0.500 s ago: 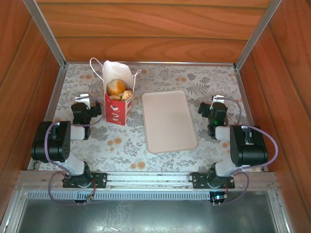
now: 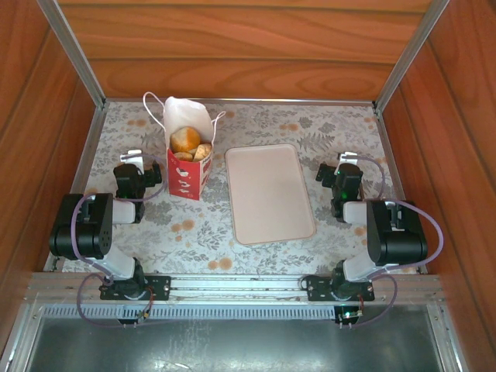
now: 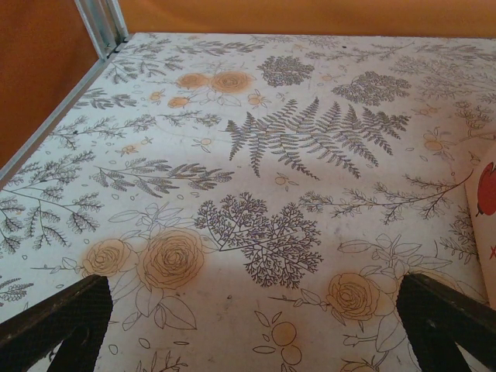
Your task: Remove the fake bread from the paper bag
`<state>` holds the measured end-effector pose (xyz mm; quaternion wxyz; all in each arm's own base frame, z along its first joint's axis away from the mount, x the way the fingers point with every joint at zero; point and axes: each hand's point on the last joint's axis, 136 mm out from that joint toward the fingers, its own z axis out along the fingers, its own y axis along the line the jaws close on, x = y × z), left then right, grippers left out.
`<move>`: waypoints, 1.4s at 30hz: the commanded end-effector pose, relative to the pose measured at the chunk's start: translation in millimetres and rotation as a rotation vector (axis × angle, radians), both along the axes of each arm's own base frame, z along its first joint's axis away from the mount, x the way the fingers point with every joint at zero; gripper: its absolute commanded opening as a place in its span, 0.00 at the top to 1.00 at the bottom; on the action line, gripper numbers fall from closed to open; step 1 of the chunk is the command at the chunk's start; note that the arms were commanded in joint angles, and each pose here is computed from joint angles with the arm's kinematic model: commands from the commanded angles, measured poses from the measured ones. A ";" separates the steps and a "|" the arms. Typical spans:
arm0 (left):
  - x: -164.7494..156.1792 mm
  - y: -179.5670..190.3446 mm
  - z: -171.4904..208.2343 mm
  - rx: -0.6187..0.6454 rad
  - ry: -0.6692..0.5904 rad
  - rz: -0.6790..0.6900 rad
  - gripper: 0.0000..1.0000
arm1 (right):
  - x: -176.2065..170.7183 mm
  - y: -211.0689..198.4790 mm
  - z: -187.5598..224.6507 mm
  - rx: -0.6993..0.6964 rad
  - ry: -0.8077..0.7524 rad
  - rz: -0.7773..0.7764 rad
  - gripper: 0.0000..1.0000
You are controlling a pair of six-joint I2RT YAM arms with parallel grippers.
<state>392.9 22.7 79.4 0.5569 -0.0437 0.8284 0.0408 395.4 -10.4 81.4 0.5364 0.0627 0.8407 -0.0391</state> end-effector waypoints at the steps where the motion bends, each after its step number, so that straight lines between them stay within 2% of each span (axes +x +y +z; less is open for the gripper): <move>1: 3.9 -2.4 3.8 -0.002 -0.007 -0.015 0.00 | 4.2 -0.1 10.5 -0.008 -0.028 0.005 0.00; 21: 2.8 -1.2 4.2 -0.026 -0.011 -0.025 0.00 | 4.4 -0.4 11.9 -0.008 -0.032 0.004 0.00; 26: 0.0 1.4 17.7 -0.028 -0.045 -0.012 0.00 | 4.1 0.0 12.2 -0.007 -0.034 0.005 0.00; 32: -12.3 9.8 39.9 -0.033 -0.097 0.037 0.00 | 3.5 2.7 20.6 -0.009 -0.028 0.023 0.00; 37: -23.7 21.4 64.3 -0.028 -0.141 0.109 0.00 | -7.3 -10.2 36.2 -0.004 -0.025 -0.060 0.00; 42: -41.6 40.8 88.0 -0.044 -0.169 0.241 0.00 | -37.1 -19.4 48.0 0.091 0.100 -0.172 0.00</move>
